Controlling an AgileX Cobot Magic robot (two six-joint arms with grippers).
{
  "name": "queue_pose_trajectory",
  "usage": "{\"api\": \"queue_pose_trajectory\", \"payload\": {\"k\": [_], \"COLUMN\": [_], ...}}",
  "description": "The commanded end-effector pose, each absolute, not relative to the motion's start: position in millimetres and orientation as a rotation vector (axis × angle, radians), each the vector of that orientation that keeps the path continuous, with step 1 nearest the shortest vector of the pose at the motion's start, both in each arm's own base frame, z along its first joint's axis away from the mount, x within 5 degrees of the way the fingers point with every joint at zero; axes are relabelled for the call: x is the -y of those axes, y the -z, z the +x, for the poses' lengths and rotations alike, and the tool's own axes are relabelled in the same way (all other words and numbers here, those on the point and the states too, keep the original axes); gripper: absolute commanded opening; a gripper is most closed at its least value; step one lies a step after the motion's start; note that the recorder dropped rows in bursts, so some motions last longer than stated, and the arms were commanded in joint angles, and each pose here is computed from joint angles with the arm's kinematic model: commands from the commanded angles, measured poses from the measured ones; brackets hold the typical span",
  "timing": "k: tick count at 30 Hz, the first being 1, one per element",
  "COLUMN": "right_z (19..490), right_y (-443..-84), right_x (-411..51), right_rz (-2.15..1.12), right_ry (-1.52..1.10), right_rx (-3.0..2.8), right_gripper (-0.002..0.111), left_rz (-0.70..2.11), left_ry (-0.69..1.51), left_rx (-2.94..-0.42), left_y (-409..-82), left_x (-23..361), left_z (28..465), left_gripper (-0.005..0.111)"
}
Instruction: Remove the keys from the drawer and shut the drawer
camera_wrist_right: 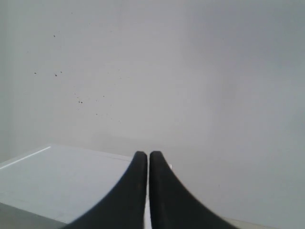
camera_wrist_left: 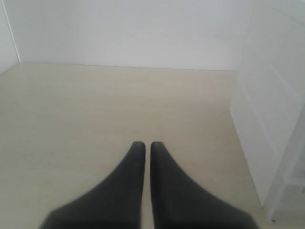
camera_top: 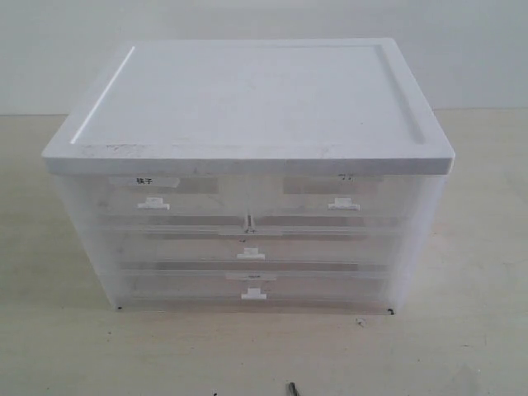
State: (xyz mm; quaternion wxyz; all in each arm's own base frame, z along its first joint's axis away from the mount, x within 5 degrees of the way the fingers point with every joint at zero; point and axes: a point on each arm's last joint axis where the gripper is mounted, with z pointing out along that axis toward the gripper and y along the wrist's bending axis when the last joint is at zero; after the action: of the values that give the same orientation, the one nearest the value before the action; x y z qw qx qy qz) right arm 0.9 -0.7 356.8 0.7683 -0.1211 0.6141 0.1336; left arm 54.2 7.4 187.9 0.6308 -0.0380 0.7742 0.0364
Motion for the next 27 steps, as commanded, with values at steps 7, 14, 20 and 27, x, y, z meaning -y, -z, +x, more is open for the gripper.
{"api": "queue_pose_trajectory", "payload": {"k": [7,14,20,27], "right_z": [0.7,0.7,0.7,1.1], "right_y": [-356.3,-356.3,-356.3,-356.3], "right_x": [1.0,1.0,1.0,0.8], "right_rz": [-0.264,-0.264,-0.264,-0.264], "right_ry": [-0.285,-0.285,-0.285,-0.285], "right_rx": [-1.328,-1.328,-1.328,-1.33], "right_gripper": [0.0,0.0,0.0,0.0], "left_rz": [-0.043,-0.021,-0.021,-0.021], "left_ry": [-0.156,-0.189,-0.189,-0.189], "left_rx": [-1.779,-1.778,-1.778,-1.778], "left_y": [-186.7,-186.9,-186.9,-186.9], "left_x": [-9.5,-10.4,-10.4,-10.4], "left_z": [53.8,53.8,53.8,53.8], "left_gripper": [0.004,0.004,0.004,0.004]}}
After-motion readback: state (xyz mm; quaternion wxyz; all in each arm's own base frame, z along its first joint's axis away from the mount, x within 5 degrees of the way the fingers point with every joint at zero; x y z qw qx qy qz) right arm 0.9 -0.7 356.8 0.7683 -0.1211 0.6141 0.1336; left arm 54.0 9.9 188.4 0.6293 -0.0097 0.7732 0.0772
